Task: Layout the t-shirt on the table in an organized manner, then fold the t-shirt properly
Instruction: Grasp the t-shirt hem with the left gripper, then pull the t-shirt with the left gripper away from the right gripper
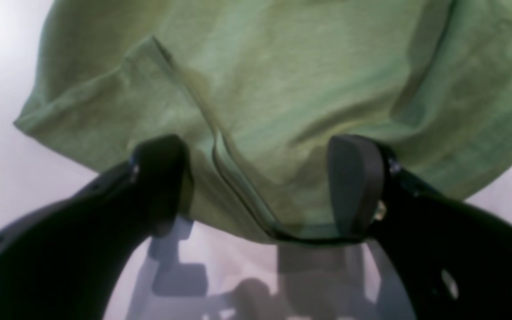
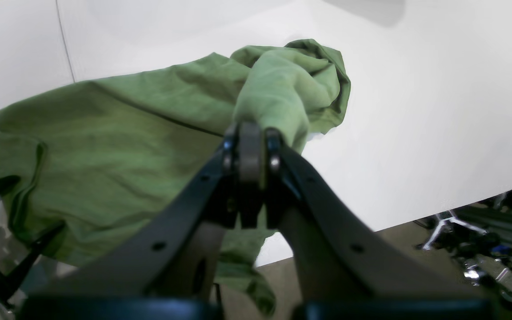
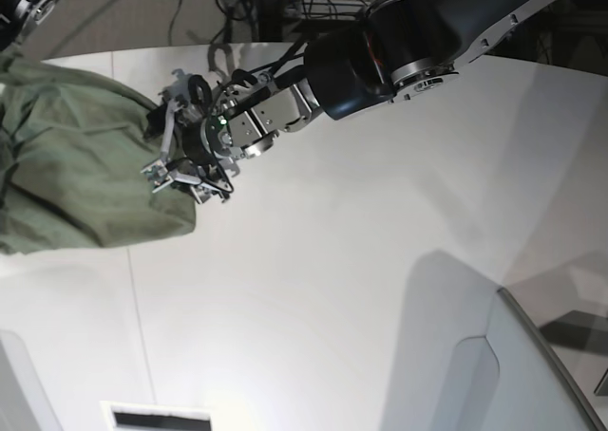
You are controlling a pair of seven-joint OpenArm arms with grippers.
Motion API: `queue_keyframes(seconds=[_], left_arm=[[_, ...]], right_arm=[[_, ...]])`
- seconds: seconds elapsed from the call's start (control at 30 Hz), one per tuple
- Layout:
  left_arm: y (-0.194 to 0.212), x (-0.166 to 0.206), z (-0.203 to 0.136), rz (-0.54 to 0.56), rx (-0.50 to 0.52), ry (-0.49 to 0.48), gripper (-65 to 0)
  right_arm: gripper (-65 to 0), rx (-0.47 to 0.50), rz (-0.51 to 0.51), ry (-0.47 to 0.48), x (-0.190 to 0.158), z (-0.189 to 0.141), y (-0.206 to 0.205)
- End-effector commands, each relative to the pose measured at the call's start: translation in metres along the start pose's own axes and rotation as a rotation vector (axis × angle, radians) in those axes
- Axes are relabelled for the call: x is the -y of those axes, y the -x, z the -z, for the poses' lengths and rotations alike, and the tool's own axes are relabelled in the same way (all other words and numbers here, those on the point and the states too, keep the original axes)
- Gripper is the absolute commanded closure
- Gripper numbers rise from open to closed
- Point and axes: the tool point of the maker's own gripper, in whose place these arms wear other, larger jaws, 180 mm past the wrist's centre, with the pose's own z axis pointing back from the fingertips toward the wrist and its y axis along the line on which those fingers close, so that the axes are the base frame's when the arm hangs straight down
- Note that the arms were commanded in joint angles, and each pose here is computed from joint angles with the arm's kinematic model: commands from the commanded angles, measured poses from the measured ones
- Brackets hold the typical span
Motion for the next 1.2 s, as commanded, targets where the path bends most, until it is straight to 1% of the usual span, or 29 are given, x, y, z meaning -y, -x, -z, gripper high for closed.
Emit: queue_keyframes(seconds=[0.0,0.07,0.13,0.23,0.27,0.33,0.4,0.5,0.57,0.67,0.77,0.87,1.0,1.1,1.17], left_arm=[[0.031,-0.01,-0.003,0.033,-0.148,-0.032,-47.6],[0.036,-0.01,-0.004,0.036,-0.175,-0.033,-46.4],[0.048,-0.015,-0.007,0.036,-0.217,-0.04,-40.5],[0.072,-0.029,-0.015,0.033,-0.276,-0.062,-28.1],[0.081,-0.036,-0.019,0.029,-0.296,-0.072,-25.3],[0.095,-0.048,-0.026,0.02,-0.32,-0.094,-21.2],[0.114,-0.066,-0.036,-0.036,-0.352,-0.134,-18.9],[0.137,-0.091,-0.053,-0.123,-0.392,-0.198,-18.4],[0.148,-0.109,-0.065,-0.128,-0.404,-0.239,-18.4],[0.171,-0.119,-0.086,-0.144,-0.44,-0.285,-18.4],[0.18,-0.123,-0.106,-0.181,-0.457,-0.325,-18.4],[0.178,-0.131,-0.13,-0.231,-0.436,-0.377,-19.4],[0.158,-0.16,-0.161,-0.332,-0.361,-0.483,-19.6],[0.151,-0.182,-0.169,-0.356,-0.348,-0.527,-19.6],[0.154,-0.195,-0.169,-0.356,-0.367,-0.544,-19.6]], right_arm=[[0.0,0.05,-0.001,0.011,0.004,-0.005,-0.013],[0.0,0.044,0.008,-0.003,-0.002,-0.003,-0.01],[0.0,0.033,0.02,-0.024,-0.011,0.0,-0.004],[0.0,0.007,0.039,-0.061,-0.026,0.005,0.009],[0.0,-0.001,0.05,-0.076,-0.032,0.007,0.013],[0.0,-0.024,0.061,-0.099,-0.042,0.01,0.025],[0.0,-0.022,0.07,-0.114,-0.049,0.012,0.03],[0.0,-0.012,0.072,-0.125,-0.054,0.014,0.037],[0.0,-0.025,0.075,-0.131,-0.055,0.017,0.042],[0.0,-0.058,0.088,-0.144,-0.056,0.025,0.051],[0.0,-0.084,0.09,-0.159,-0.06,0.03,0.058],[0.0,-0.094,0.094,-0.167,-0.062,0.032,0.061],[0.0,-0.097,0.039,-0.206,-0.081,0.034,0.056],[0.0,-0.094,0.008,-0.227,-0.091,0.034,0.054],[0.0,-0.094,-0.013,-0.25,-0.103,0.035,0.052]])
